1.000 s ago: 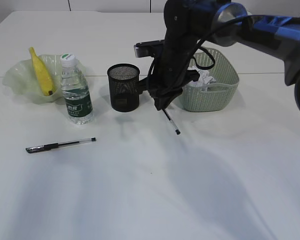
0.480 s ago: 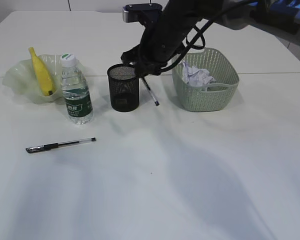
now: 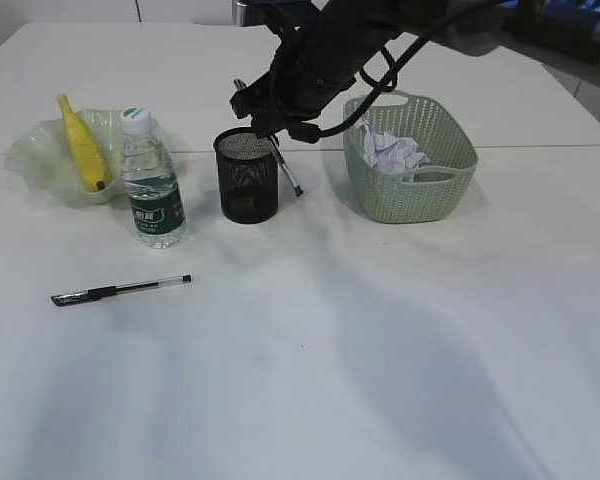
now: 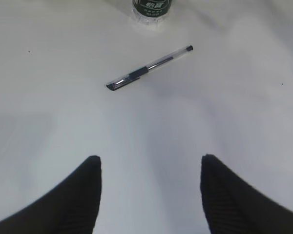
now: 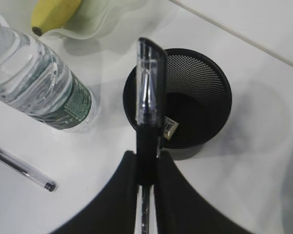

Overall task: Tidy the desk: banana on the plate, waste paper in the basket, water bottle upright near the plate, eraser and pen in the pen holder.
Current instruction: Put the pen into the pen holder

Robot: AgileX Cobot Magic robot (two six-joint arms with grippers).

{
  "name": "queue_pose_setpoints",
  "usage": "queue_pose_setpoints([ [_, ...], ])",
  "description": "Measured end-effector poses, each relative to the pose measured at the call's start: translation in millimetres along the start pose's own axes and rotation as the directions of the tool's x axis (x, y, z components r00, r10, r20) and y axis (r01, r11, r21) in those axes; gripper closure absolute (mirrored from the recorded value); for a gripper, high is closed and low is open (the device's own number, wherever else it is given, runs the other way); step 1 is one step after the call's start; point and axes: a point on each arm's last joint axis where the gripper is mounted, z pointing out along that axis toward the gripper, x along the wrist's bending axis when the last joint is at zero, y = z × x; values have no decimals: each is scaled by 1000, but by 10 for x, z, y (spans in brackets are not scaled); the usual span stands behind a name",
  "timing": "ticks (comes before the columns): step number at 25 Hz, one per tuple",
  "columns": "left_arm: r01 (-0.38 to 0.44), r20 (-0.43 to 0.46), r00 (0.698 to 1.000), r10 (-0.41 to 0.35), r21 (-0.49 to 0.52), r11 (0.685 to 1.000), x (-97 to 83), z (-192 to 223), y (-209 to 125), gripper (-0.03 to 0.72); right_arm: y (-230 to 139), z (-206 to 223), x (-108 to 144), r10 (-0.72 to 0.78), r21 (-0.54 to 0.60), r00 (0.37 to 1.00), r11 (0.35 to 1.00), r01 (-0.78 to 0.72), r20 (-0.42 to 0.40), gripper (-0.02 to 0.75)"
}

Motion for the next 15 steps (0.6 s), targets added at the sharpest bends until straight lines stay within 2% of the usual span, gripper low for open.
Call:
queue_pose_setpoints([
  [11,3,5,1000,-3,7,1000,-4,5,-4,236,220,-599,87,-17,-73,999,997,19,37,695],
  [15,17,26,1000,-17,4,1000,-22,5,-1,236,125,-704,123,-10,-41,999,999,11,32,695],
])
